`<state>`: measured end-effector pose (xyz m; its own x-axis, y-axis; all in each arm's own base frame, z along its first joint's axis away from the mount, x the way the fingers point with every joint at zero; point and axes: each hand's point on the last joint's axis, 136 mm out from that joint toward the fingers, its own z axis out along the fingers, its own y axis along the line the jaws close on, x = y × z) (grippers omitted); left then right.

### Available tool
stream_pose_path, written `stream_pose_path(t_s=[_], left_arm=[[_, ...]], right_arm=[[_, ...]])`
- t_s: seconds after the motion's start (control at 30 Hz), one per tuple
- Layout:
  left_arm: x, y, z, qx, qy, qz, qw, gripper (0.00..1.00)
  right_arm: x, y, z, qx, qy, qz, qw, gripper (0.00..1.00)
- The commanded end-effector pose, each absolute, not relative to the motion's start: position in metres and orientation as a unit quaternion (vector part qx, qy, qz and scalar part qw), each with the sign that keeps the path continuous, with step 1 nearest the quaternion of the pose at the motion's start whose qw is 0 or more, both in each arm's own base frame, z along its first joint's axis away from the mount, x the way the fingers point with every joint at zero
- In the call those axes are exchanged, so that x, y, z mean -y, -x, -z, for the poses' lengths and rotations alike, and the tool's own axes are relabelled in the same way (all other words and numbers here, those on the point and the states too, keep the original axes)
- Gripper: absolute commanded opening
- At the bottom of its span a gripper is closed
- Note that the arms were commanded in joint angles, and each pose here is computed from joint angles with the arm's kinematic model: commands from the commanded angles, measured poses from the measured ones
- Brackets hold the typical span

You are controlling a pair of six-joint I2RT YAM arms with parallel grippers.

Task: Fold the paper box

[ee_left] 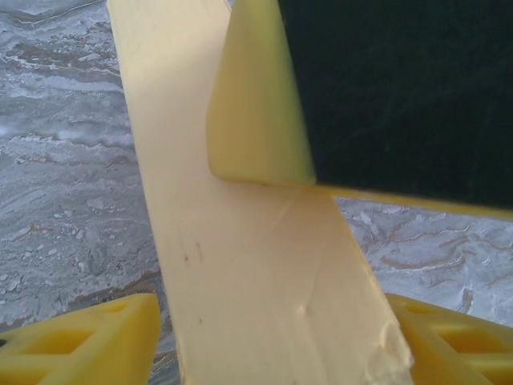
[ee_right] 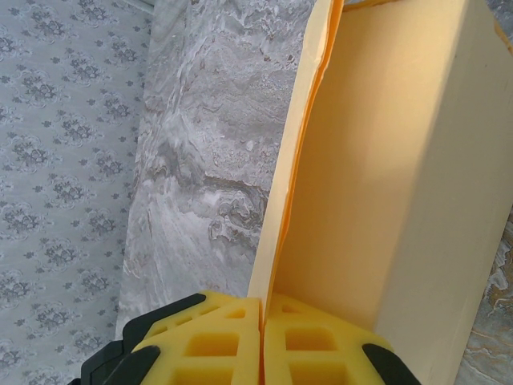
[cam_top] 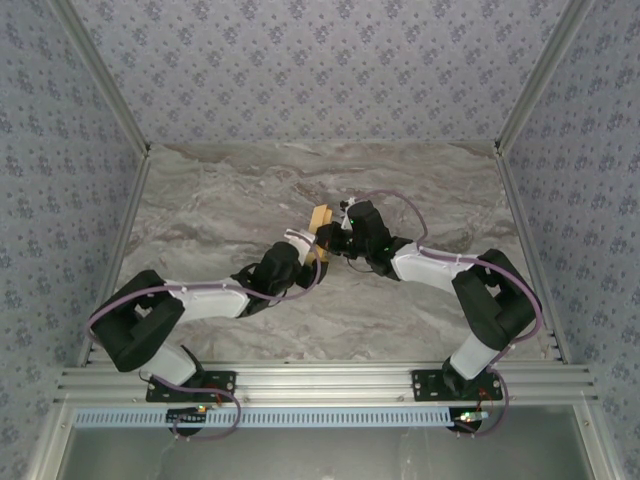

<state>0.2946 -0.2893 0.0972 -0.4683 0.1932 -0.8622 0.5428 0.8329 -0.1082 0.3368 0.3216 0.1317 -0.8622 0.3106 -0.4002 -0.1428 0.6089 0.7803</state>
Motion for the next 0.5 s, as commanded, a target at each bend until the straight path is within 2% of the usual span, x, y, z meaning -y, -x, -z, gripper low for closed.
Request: stream_pose_path(t_s=[0.0,0.17,0.47], left_arm=[[0.300,-0.305,-0.114,-0.820,-0.219,0.194,0.492,0.66],[0.298,-0.307,-0.110,-0.821,-0.221,0.193,0.489,0.55],[0.287,-0.305,-0.111,-0.813,-0.240,0.204,0.490,0.42]], right_arm=[[-0.305,-0.329,-0.095,-0.890,-0.066,-0.387,0.233,0.08],[-0.303,-0.332,-0.106,-0.885,-0.064,-0.393,0.241,0.10],[-0.291,-0.339,-0.158,-0.869,-0.041,-0.408,0.277,0.34]])
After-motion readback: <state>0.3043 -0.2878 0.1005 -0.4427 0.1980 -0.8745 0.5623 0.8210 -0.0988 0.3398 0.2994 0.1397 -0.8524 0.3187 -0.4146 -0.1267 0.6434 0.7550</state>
